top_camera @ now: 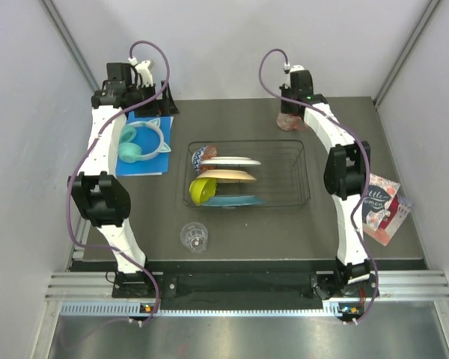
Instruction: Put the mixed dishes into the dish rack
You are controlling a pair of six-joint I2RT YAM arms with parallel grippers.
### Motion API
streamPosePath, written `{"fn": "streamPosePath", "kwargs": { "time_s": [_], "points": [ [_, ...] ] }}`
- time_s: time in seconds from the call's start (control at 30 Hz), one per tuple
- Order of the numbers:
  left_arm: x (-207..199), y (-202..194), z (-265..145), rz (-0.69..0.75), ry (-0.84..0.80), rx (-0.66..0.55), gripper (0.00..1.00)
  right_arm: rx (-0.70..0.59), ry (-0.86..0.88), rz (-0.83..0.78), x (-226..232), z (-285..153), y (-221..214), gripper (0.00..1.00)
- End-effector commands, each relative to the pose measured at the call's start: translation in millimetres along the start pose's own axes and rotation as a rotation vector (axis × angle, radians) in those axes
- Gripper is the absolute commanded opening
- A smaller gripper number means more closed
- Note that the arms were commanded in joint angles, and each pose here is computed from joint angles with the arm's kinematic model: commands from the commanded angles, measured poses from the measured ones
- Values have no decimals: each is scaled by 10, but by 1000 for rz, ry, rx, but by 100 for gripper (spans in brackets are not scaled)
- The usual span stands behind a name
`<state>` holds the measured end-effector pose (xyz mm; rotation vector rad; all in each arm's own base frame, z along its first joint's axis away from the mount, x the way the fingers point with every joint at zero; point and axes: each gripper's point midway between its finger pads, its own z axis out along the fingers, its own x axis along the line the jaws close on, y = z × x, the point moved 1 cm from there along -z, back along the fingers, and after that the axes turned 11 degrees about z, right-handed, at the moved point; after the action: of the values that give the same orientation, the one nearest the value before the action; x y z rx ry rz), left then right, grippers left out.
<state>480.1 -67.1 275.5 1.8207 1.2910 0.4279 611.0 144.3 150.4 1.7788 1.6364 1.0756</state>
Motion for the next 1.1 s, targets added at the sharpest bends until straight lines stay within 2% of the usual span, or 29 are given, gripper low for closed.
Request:
{"fn": "streamPosePath", "kwargs": {
  "time_s": [0.0,0.23,0.4,0.43,0.47,0.5,0.53,0.67,0.73,0.77,0.93,1.0,1.07],
  "points": [
    [74,40,28,23,25,-18,99,-21,107,-78,522,-149,40,0],
    [95,-36,46,22,33,-9,99,-9,243,-184,1237,-446,-91,0],
    [102,-87,80,13,30,3,99,20,281,-211,1484,-540,-232,0],
    [95,-90,93,2,25,2,99,36,288,-217,1534,-540,-300,4],
    [99,-108,124,-7,20,8,99,46,294,-220,1553,-539,-333,27],
    [64,-105,142,-13,7,9,99,52,301,-219,1578,-536,-354,37],
    [61,-91,165,-16,6,7,99,66,307,-220,1607,-545,-400,42],
    [-7,-57,403,26,6,23,99,35,326,-220,1681,-676,-272,83],
    [-82,82,480,58,-6,0,99,-11,334,-214,1710,-829,-92,95],
    [-60,26,629,54,-11,24,99,-27,332,-218,1709,-886,-31,100],
    [-331,309,972,117,-61,-25,99,-146,349,-204,1650,-1429,466,100],
    [-496,281,1206,139,-81,-16,99,-156,346,-195,1574,-1551,493,100],
    [-622,350,1336,161,-92,-44,99,-226,343,-163,1440,-1843,732,100]
  ]
}}
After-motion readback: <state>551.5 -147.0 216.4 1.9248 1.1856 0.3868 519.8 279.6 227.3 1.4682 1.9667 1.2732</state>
